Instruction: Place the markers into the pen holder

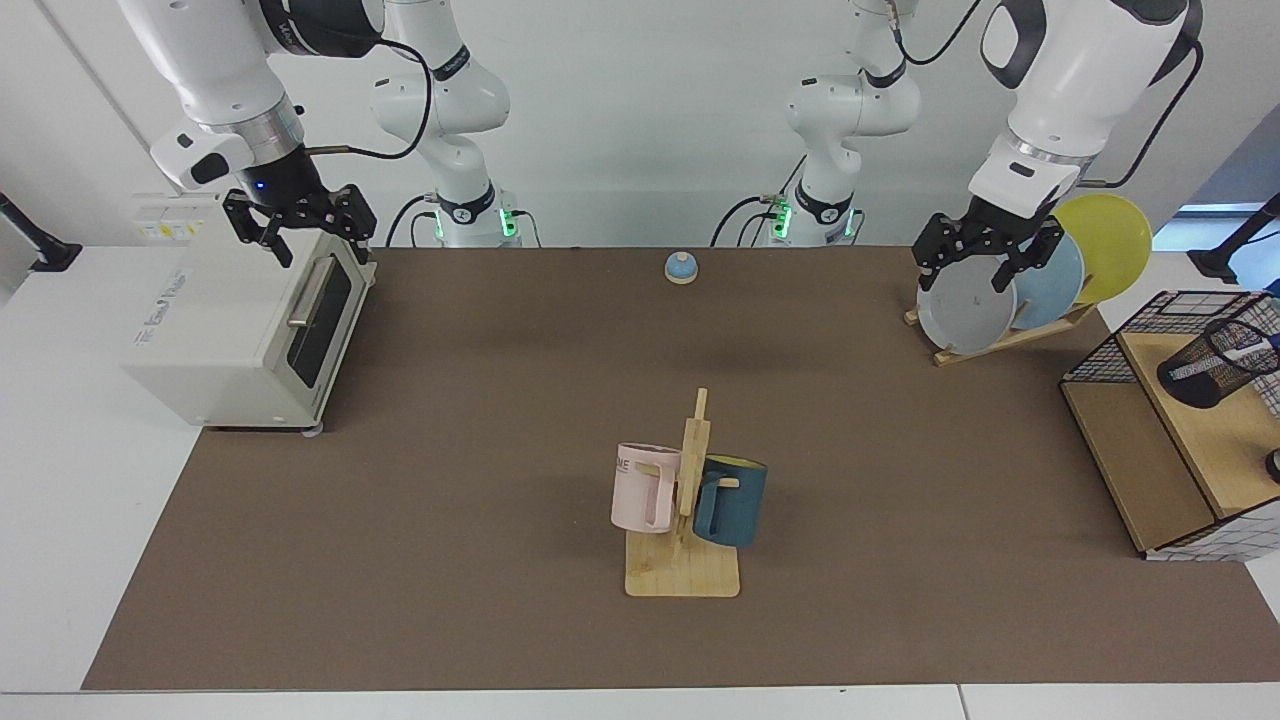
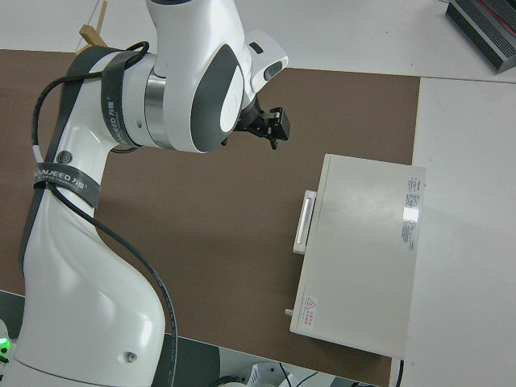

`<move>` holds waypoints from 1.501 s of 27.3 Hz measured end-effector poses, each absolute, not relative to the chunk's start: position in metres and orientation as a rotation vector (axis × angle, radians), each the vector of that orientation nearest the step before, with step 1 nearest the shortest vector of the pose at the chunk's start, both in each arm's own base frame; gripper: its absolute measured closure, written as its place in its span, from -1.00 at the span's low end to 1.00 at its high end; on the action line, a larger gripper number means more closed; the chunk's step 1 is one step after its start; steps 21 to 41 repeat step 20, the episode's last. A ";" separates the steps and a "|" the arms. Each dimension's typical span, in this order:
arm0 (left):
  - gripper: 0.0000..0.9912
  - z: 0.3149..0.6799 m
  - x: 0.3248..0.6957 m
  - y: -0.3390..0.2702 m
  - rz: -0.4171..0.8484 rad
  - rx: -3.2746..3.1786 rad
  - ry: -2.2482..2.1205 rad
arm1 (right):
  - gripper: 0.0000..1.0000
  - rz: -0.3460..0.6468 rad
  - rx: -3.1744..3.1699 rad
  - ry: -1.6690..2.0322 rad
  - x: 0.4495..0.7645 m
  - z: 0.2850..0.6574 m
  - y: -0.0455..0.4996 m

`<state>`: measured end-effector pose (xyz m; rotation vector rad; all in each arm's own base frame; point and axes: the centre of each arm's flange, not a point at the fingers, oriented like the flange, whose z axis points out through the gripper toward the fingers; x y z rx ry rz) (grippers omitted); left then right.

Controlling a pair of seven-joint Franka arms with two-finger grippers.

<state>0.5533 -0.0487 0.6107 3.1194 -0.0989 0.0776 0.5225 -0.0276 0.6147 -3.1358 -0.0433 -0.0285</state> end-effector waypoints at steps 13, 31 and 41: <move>-1.00 0.610 0.552 -0.052 0.070 3.120 -0.109 | -1.00 -0.029 -3.136 -0.043 0.523 0.615 -0.028; -1.00 0.607 0.548 -0.058 0.026 3.121 -0.127 | -1.00 -0.029 -3.136 -0.043 0.523 0.615 -0.028; -1.00 0.607 0.548 -0.058 0.026 3.121 -0.127 | -1.00 -0.029 -3.136 -0.043 0.523 0.615 -0.028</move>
